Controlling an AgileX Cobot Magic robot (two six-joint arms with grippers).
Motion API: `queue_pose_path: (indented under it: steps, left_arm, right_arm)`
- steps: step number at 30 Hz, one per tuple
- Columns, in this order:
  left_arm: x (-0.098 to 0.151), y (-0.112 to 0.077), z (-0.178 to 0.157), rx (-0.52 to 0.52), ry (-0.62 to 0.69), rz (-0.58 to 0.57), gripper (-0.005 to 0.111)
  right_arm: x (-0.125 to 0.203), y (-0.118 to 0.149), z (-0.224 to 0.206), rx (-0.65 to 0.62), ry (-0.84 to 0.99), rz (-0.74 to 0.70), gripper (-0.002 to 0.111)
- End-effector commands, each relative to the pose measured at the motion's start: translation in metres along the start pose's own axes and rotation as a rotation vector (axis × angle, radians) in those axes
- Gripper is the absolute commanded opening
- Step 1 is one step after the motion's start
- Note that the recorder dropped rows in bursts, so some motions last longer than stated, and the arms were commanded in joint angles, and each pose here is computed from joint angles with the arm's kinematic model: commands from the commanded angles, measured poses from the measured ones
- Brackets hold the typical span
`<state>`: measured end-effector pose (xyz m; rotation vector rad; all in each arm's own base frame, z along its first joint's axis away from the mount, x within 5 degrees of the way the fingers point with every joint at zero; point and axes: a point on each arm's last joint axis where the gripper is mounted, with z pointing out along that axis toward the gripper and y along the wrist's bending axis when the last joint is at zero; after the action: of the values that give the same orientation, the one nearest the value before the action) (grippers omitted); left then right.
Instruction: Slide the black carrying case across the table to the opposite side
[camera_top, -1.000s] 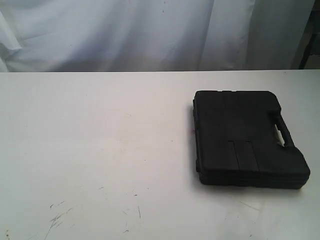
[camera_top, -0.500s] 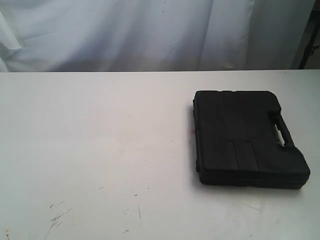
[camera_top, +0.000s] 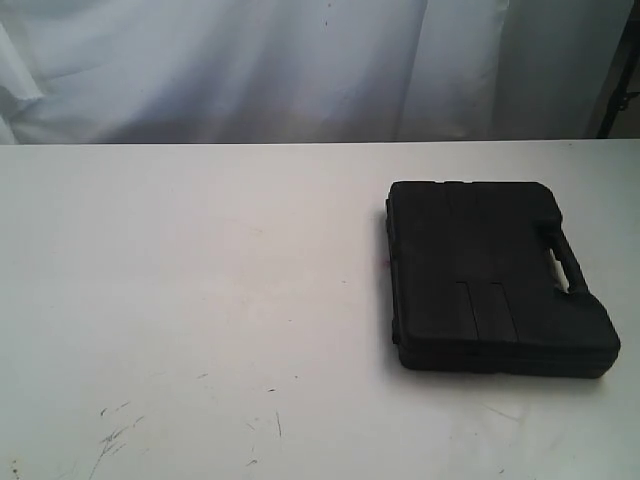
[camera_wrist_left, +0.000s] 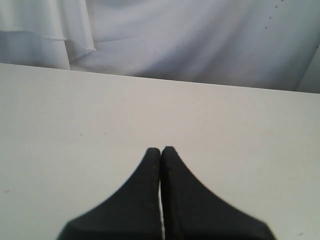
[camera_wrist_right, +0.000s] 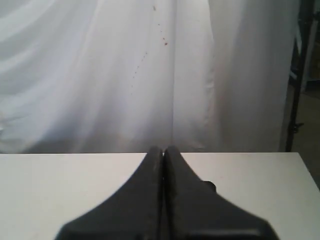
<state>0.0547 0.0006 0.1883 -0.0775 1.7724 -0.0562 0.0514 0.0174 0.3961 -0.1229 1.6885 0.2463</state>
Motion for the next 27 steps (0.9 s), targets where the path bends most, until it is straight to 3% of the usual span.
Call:
queue_pose_path:
  steps: [1, 10, 21, 27]
  left_arm:
    - [0.001, 0.000, 0.000, 0.005, -0.005, 0.000, 0.000]
    - [0.001, 0.000, 0.000, 0.005, -0.005, -0.003, 0.000]
    - [0.001, 0.000, 0.000, 0.005, -0.005, -0.001, 0.000]
    - [0.001, 0.000, 0.000, 0.005, -0.005, -0.003, 0.000]
  right_arm:
    - [0.037, -0.009, 0.002, 0.091, -0.011, 0.003, 0.000]
    - [0.102, -0.015, -0.005, 0.120, -0.122, 0.003, 0.000]
    - [0.110, -0.014, -0.008, 0.119, -0.107, -0.013, 0.000]
    - [0.135, -0.020, 0.003, 0.137, -0.088, -0.009, 0.000]
